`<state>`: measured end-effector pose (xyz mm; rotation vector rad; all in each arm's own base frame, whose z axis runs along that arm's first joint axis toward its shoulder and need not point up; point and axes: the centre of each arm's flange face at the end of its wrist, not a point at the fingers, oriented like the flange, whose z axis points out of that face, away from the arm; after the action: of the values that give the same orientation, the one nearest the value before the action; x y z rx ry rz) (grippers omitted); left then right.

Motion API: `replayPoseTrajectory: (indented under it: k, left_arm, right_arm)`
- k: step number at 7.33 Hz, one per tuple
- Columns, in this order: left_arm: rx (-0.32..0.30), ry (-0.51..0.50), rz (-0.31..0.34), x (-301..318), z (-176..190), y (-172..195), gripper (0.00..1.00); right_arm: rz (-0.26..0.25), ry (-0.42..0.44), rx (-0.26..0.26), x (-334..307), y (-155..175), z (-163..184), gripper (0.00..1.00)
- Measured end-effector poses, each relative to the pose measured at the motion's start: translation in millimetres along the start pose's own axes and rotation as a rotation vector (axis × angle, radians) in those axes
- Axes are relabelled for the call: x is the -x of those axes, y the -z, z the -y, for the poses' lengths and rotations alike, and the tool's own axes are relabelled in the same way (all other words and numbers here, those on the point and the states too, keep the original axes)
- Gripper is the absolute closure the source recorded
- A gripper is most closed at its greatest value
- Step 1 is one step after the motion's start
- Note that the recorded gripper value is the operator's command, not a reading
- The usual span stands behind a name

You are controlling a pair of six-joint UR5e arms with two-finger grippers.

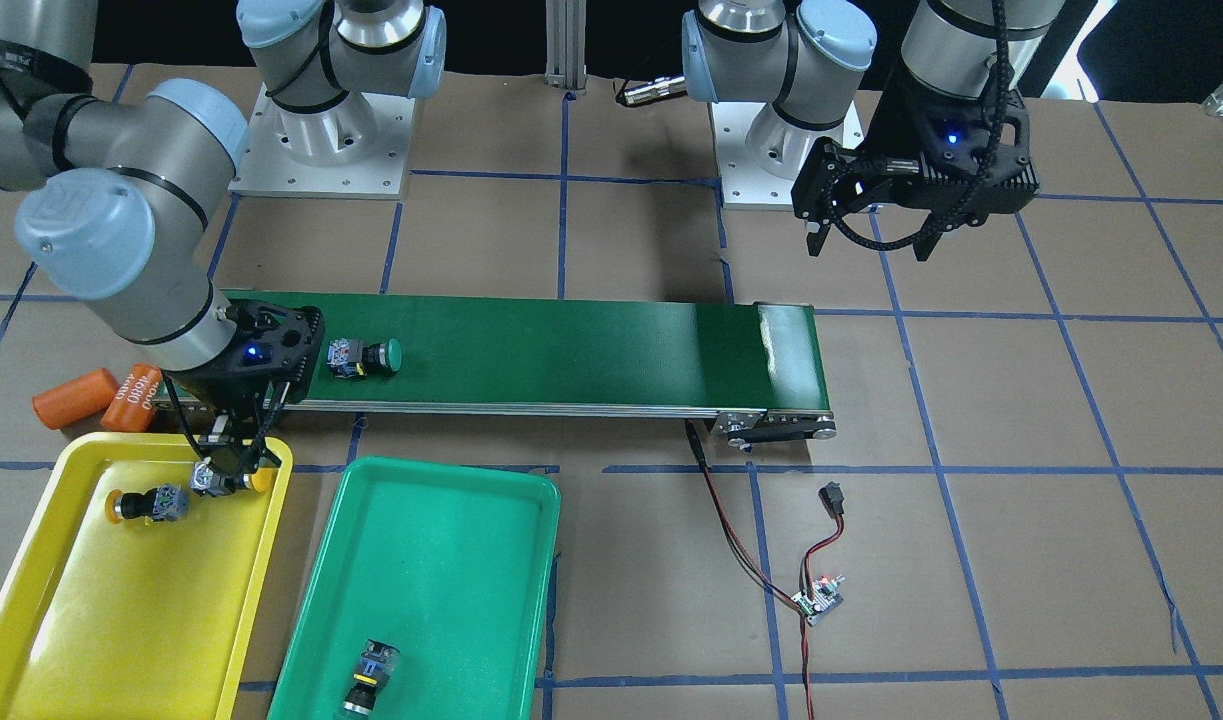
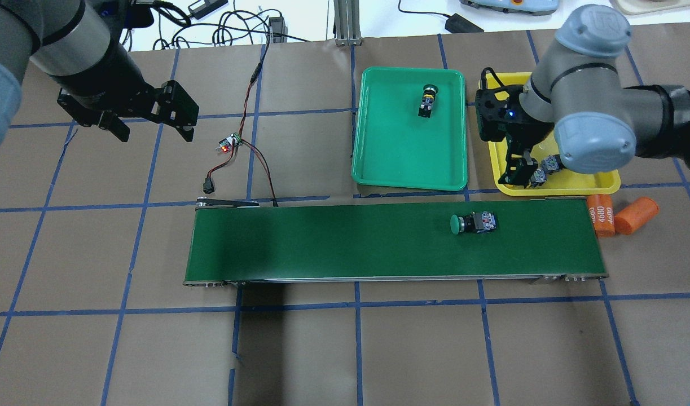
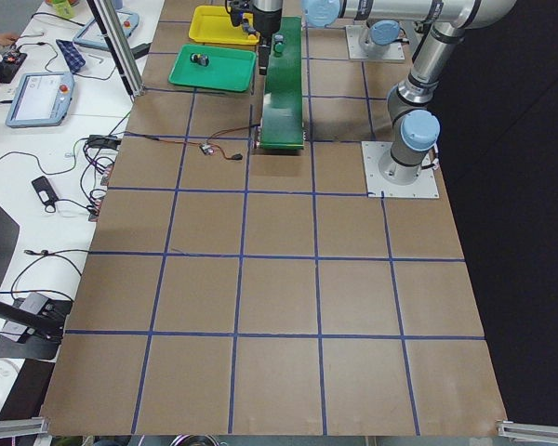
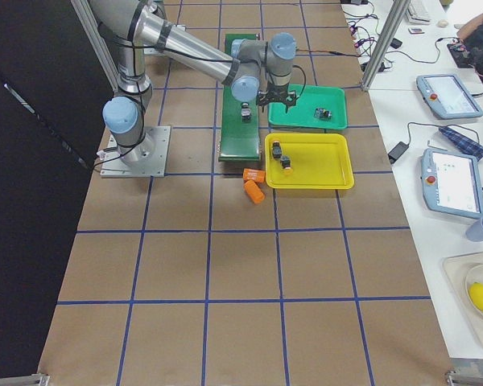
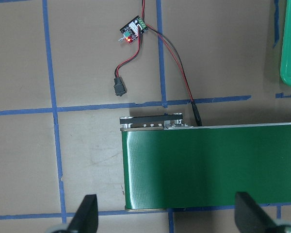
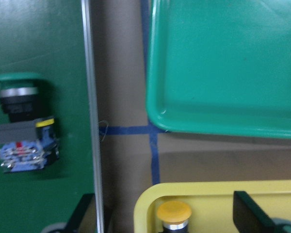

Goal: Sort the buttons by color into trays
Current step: 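Return the right gripper to the belt end and grasp the last green-capped button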

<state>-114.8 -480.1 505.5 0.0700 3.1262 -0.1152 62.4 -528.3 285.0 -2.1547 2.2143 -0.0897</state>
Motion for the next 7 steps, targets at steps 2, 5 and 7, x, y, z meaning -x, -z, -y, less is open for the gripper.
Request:
replayPoseTrajectory:
  k: [2, 5, 7]
  left_arm:
    - [0.001, 0.000, -0.001, -0.1, 0.2, -0.7, 0.00]
    - [0.003, -0.001, -0.001, 0.0, 0.1, -1.2, 0.00]
    - [0.002, 0.000, -0.001, -0.1, 0.0, -1.0, 0.00]
  right_arm:
    - [0.038, -0.018, 0.001, 66.5, -18.5, -16.5, 0.00]
    - [-0.013, -0.022, 0.003, 103.3, -38.7, -12.5, 0.04]
    - [-0.039, 0.007, 0.003, 104.4, -39.9, 1.4, 0.34]
